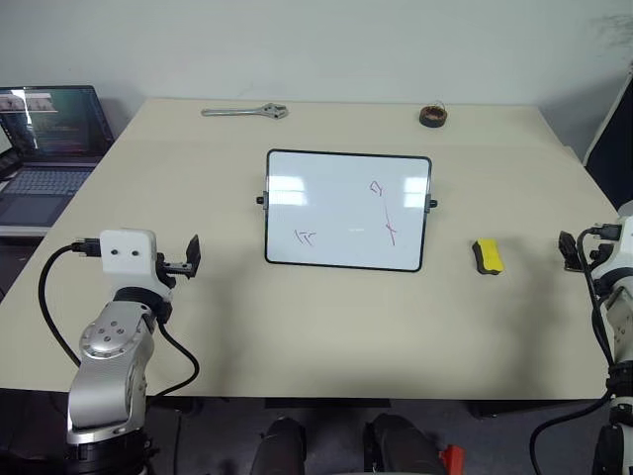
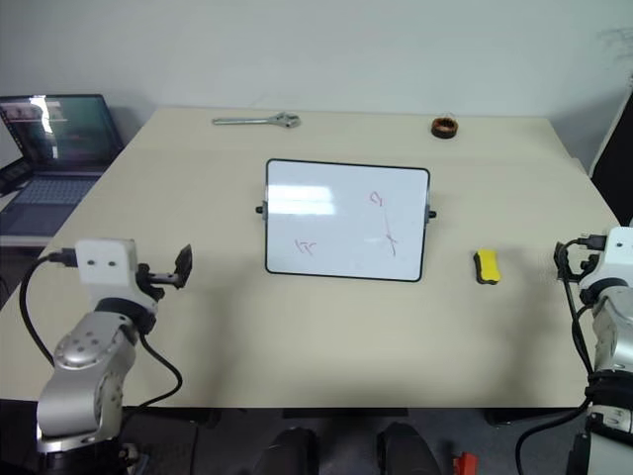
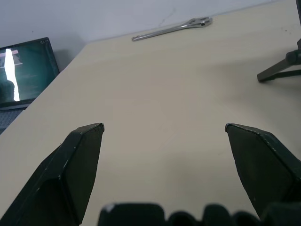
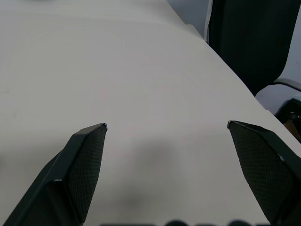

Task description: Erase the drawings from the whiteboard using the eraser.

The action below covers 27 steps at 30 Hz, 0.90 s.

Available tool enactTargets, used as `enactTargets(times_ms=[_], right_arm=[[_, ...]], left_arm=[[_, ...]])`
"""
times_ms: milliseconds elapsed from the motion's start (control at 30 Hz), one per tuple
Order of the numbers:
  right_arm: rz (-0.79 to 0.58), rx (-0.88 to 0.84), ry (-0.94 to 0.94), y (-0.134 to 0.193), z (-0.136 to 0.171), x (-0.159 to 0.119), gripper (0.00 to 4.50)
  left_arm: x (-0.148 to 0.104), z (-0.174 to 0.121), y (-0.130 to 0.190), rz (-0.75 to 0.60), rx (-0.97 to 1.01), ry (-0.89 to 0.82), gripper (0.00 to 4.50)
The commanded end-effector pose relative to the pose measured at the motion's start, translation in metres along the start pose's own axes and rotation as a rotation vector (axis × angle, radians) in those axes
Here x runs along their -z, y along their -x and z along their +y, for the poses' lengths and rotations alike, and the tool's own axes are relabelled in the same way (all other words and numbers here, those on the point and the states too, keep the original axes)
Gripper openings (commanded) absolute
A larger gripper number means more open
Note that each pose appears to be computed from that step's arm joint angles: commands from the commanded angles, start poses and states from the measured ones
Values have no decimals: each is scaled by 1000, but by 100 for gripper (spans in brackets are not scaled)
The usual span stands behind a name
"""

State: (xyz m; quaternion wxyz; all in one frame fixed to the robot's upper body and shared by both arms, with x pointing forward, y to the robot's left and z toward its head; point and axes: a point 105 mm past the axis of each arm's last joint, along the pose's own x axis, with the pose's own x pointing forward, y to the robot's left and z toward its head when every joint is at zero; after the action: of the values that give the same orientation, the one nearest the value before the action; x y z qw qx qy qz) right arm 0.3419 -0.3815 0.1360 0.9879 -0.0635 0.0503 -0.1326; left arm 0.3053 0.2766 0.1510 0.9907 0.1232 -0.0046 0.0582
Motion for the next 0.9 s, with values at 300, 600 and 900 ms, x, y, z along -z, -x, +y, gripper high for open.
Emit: enactTargets(times_ms=[300, 600, 900], right_arm=[[-93, -106, -5, 32, 14, -29, 449], [25, -278, -171, 59, 88, -49, 449], [109, -215, -147, 53, 122, -32, 449]], left_arm=[[-25, -21, -7, -98, 190, -21, 450], [-76, -74, -5, -247, 639, -102, 450], [-94, -157, 32, -234, 1357, -120, 450]])
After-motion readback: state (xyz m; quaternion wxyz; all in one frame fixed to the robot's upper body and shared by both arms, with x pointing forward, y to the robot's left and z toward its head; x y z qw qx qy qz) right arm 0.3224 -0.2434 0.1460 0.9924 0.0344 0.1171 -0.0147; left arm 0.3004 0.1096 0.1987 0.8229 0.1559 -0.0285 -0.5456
